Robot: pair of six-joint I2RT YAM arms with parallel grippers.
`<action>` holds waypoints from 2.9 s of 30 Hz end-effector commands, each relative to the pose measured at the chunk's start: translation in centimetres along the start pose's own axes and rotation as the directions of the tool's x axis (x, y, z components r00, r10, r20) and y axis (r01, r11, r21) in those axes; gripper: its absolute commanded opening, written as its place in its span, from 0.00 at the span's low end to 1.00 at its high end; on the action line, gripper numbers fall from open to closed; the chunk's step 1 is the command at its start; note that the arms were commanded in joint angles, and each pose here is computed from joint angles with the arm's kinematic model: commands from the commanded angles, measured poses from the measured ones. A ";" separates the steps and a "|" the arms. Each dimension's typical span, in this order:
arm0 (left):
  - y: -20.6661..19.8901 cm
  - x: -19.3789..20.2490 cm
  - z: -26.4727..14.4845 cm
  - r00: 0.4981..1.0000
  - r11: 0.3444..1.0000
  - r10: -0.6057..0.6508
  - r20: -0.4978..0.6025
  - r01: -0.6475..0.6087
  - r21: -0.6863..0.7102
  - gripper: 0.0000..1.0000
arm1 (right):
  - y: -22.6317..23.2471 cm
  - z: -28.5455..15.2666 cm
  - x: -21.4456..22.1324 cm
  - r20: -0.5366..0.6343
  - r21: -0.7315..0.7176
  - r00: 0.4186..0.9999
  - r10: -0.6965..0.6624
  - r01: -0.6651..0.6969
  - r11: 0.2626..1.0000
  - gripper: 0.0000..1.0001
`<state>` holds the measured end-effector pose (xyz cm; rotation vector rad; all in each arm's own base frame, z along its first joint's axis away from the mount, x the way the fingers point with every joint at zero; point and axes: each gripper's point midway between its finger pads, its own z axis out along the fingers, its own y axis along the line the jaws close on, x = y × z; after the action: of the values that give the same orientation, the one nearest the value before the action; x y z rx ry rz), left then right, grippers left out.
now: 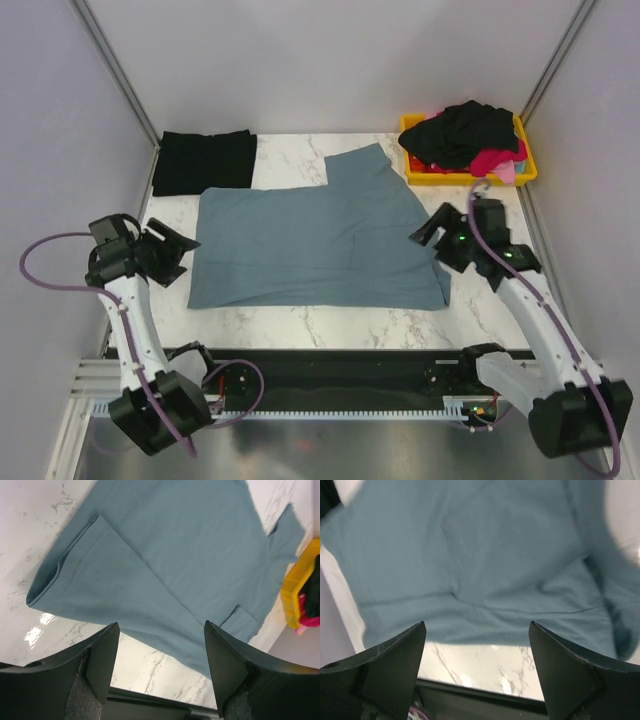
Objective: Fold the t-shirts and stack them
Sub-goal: Fold the tshirt
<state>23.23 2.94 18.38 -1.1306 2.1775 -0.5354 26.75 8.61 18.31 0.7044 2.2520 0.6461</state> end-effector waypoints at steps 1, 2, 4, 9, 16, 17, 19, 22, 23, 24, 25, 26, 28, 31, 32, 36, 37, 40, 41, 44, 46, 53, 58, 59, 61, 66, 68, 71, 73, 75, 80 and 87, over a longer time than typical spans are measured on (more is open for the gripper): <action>-2.1 -2.1 1.3 0.997 0.998 0.068 0.045 -0.068 -0.003 0.77 | 1.9 3.1 2.6 -0.082 0.023 0.988 -0.133 0.136 0.990 0.92; -1.7 -1.2 3.3 0.996 0.997 0.074 -0.048 -0.075 -0.029 0.77 | 1.8 4.3 3.9 -0.130 0.037 0.980 -0.151 0.157 0.987 0.92; -1.0 -0.2 5.1 0.986 0.994 0.078 -0.145 -0.088 -0.065 0.73 | 1.0 5.6 4.7 -0.151 0.058 0.977 -0.154 0.164 0.985 0.92; 4.1 0.6 9.3 0.968 0.946 0.084 -0.236 -0.152 -0.287 0.70 | -3.8 8.9 6.3 -0.185 0.201 0.971 -0.152 0.189 0.961 0.96; 5.6 0.6 11.8 0.961 0.928 0.097 -0.260 -0.182 -0.326 0.64 | -6.9 11.8 7.9 -0.264 0.243 0.954 -0.142 0.208 0.948 0.95; 5.9 0.4 11.9 0.963 0.920 0.100 -0.252 -0.186 -0.346 0.63 | -7.3 11.9 7.8 -0.266 0.249 0.953 -0.145 0.213 0.945 0.95; 5.9 0.0 12.1 0.965 0.915 0.092 -0.246 -0.179 -0.361 0.62 | -7.5 12.0 7.9 -0.276 0.248 0.950 -0.149 0.220 0.944 0.95; 6.5 -0.5 12.6 0.967 0.894 0.082 -0.240 -0.178 -0.410 0.59 | -7.6 12.0 8.0 -0.289 0.241 0.945 -0.153 0.226 0.944 0.94; 6.7 -0.4 12.8 0.965 0.886 0.080 -0.249 -0.183 -0.426 0.59 | -7.3 11.8 7.8 -0.279 0.232 0.948 -0.155 0.223 0.947 0.94; 6.7 -0.2 13.1 0.963 0.886 0.077 -0.260 -0.186 -0.425 0.57 | -7.0 11.7 7.5 -0.269 0.224 0.950 -0.159 0.222 0.949 0.93; 6.5 -0.3 13.3 0.961 0.887 0.078 -0.265 -0.188 -0.421 0.55 | -6.7 11.5 7.2 -0.257 0.219 0.953 -0.160 0.218 0.951 0.93; 6.3 -0.1 13.4 0.958 0.887 0.082 -0.276 -0.196 -0.418 0.53 | -6.0 11.1 6.6 -0.233 0.205 0.958 -0.167 0.216 0.955 0.93; 5.0 -0.9 13.0 0.962 0.896 0.102 -0.253 -0.199 -0.397 0.52 | -5.3 10.3 6.0 -0.224 0.200 0.958 -0.176 0.222 0.954 0.93; 1.9 -2.5 11.6 0.967 0.926 0.166 -0.191 -0.220 -0.308 0.55 | -2.9 8.7 3.8 -0.165 0.157 0.961 -0.221 0.246 0.956 0.93; 1.1 -2.7 11.3 0.964 0.927 0.200 -0.177 -0.244 -0.283 0.57 | -1.8 8.1 2.9 -0.138 0.129 0.958 -0.250 0.267 0.955 0.93; -1.4 -2.8 10.3 0.948 0.931 0.295 -0.119 -0.314 -0.187 0.60 | 5.5 7.8 -1.1 -0.038 0.016 0.923 -0.383 0.384 0.923 0.95; -1.6 -2.5 10.3 0.943 0.928 0.309 -0.119 -0.327 -0.179 0.60 | 6.7 8.0 -1.7 -0.036 0.007 0.915 -0.402 0.403 0.915 0.96; -2.1 -1.3 9.9 0.926 0.912 0.357 -0.124 -0.374 -0.166 0.60 | 11.3 10.2 -4.5 -0.024 -0.019 0.889 -0.457 0.457 0.889 0.96; -2.4 -0.9 9.7 0.921 0.911 0.368 -0.129 -0.385 -0.146 0.60 | 11.6 12.6 -4.6 -0.049 -0.014 0.881 -0.470 0.470 0.883 0.96; -3.3 0.9 8.6 0.914 0.916 0.380 -0.145 -0.394 -0.081 0.59 | 15.3 17.1 -8.9 0.020 0.019 0.851 -0.525 0.525 0.851 0.97; -2.9 2.3 8.4 0.908 0.915 0.384 -0.165 -0.399 -0.067 0.59 | 19.5 17.7 -13.0 0.119 0.020 0.822 -0.557 0.559 0.829 0.98; -2.3 6.3 8.7 0.868 0.884 0.446 -0.219 -0.466 -0.046 0.57 | 21.0 28.1 -16.0 0.221 0.032 0.793 -0.568 0.576 0.817 0.98; -3.2 7.8 8.4 0.836 0.856 0.502 -0.224 -0.517 -0.011 0.57 | 19.9 31.9 -19.3 0.363 0.139 0.744 -0.561 0.552 0.822 0.98; -3.1 7.8 8.4 0.834 0.853 0.505 -0.222 -0.521 -0.018 0.57 | 18.4 33.8 -19.0 0.351 0.161 0.743 -0.569 0.551 0.819 0.98; -3.2 8.0 8.4 0.831 0.851 0.510 -0.221 -0.526 -0.017 0.57 | 17.8 35.0 -19.7 0.389 0.183 0.731 -0.560 0.535 0.825 0.98; -3.2 8.3 8.5 0.825 0.847 0.515 -0.233 -0.532 -0.013 0.57 | 14.6 38.8 -19.5 0.397 0.220 0.729 -0.558 0.515 0.829 0.96; -3.1 8.4 8.6 0.824 0.846 0.515 -0.236 -0.533 -0.015 0.56 | 13.2 40.0 -19.2 0.386 0.216 0.747 -0.541 0.498 0.840 0.95; -3.1 8.4 8.7 0.823 0.846 0.514 -0.242 -0.533 -0.016 0.56 | 12.5 41.1 -18.6 0.379 0.182 0.776 -0.505 0.473 0.862 0.92; -3.1 8.5 8.8 0.822 0.846 0.513 -0.248 -0.532 -0.015 0.56 | 12.5 41.5 -18.2 0.373 0.166 0.782 -0.498 0.472 0.866 0.90; -3.1 8.7 8.8 0.821 0.847 0.512 -0.252 -0.532 -0.012 0.56 | 12.5 41.9 -17.6 0.366 0.159 0.785 -0.500 0.477 0.865 0.88; -3.1 8.7 8.8 0.820 0.846 0.513 -0.253 -0.533 -0.011 0.56 | 12.3 42.9 -15.9 0.337 0.141 0.793 -0.507 0.491 0.860 0.67; -3.1 8.8 8.7 0.818 0.846 0.515 -0.255 -0.534 -0.005 0.56 | 12.2 43.4 -15.0 0.324 0.133 0.797 -0.510 0.496 0.858 0.46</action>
<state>26.57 -6.47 10.69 -0.4898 2.6291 -0.3432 70.69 17.56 3.79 0.1885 2.0247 0.1500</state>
